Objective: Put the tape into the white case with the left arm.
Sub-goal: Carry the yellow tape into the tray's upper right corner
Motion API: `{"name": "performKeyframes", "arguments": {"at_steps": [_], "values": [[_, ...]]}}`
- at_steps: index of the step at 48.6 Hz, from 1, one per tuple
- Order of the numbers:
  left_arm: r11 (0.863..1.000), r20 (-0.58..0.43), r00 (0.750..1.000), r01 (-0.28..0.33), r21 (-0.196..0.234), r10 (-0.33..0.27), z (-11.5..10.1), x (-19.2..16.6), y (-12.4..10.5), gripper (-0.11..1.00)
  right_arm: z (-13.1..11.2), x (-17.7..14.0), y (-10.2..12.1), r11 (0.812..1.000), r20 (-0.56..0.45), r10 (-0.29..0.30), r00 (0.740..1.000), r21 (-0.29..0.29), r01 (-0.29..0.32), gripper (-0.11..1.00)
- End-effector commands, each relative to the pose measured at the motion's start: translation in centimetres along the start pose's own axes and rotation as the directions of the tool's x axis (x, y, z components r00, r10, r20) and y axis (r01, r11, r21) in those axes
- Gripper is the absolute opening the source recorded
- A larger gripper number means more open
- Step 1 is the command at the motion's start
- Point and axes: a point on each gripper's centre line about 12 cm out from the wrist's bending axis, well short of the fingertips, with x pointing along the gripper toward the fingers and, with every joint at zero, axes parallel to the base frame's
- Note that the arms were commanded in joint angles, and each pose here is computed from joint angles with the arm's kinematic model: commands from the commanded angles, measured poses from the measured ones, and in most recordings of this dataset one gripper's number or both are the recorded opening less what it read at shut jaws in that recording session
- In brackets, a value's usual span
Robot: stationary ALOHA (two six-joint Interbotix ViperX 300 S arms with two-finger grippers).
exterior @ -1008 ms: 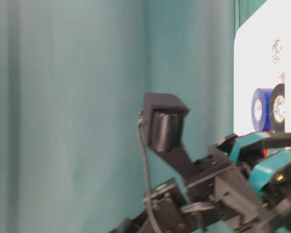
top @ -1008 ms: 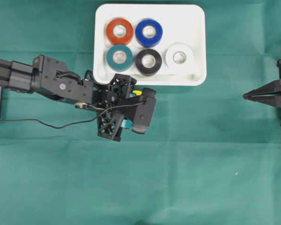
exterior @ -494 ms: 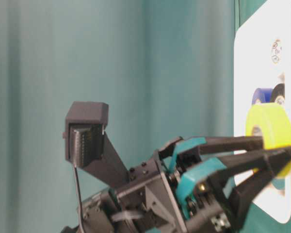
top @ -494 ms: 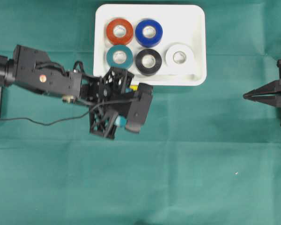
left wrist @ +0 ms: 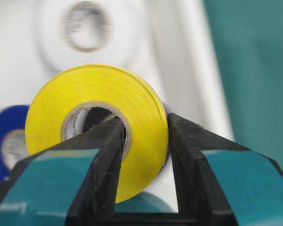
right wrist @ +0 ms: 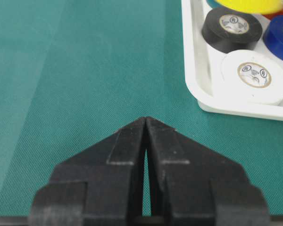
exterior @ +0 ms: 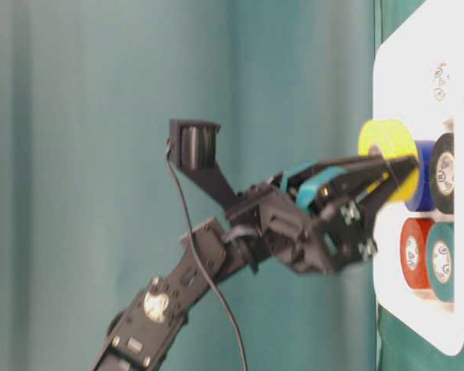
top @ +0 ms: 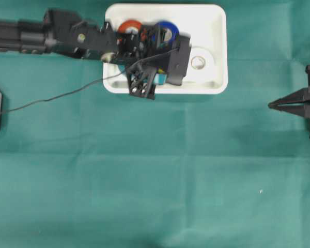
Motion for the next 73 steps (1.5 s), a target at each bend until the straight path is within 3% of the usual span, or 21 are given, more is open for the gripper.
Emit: {"name": "performKeyframes", "arguments": {"at_steps": [1, 9, 27, 46, 58, 73], "values": [[0.999, 0.065, 0.997, -0.045, -0.010, 0.046, 2.1, -0.8, 2.0, 0.26, 0.5, 0.1, 0.0, 1.000, 0.015, 0.001, 1.000, 0.001, -0.001, -0.09], [0.997, 0.088, 0.993, -0.076, -0.027, 0.078, 2.9, 0.2, 3.9, 0.26, 0.5, 0.1, 0.0, 1.000, 0.015, 0.001, 1.000, 0.001, -0.001, -0.09], [0.994, 0.103, 0.989, -0.097, -0.051, 0.102, 3.8, 2.2, 5.7, 0.26, 0.5, 0.1, 0.0, 1.000, 0.015, 0.001, 1.000, 0.001, -0.001, -0.09], [0.994, 0.096, 0.990, -0.095, -0.055, 0.100, 3.6, 2.4, 5.7, 0.27, 0.5, 0.1, 0.0, 1.000, 0.015, 0.001, 1.000, 0.001, -0.001, -0.09], [0.995, 0.098, 0.991, -0.091, -0.050, 0.096, 3.7, 2.2, 5.4, 0.90, 0.5, 0.1, 0.0, 1.000, 0.015, 0.001, 1.000, 0.001, -0.001, -0.09], [0.996, 0.106, 0.991, -0.077, -0.042, 0.081, 3.7, 0.5, 4.0, 0.85, 0.5, 0.1, 0.0, 1.000, 0.015, 0.001, 1.000, 0.001, -0.001, -0.09]]}}
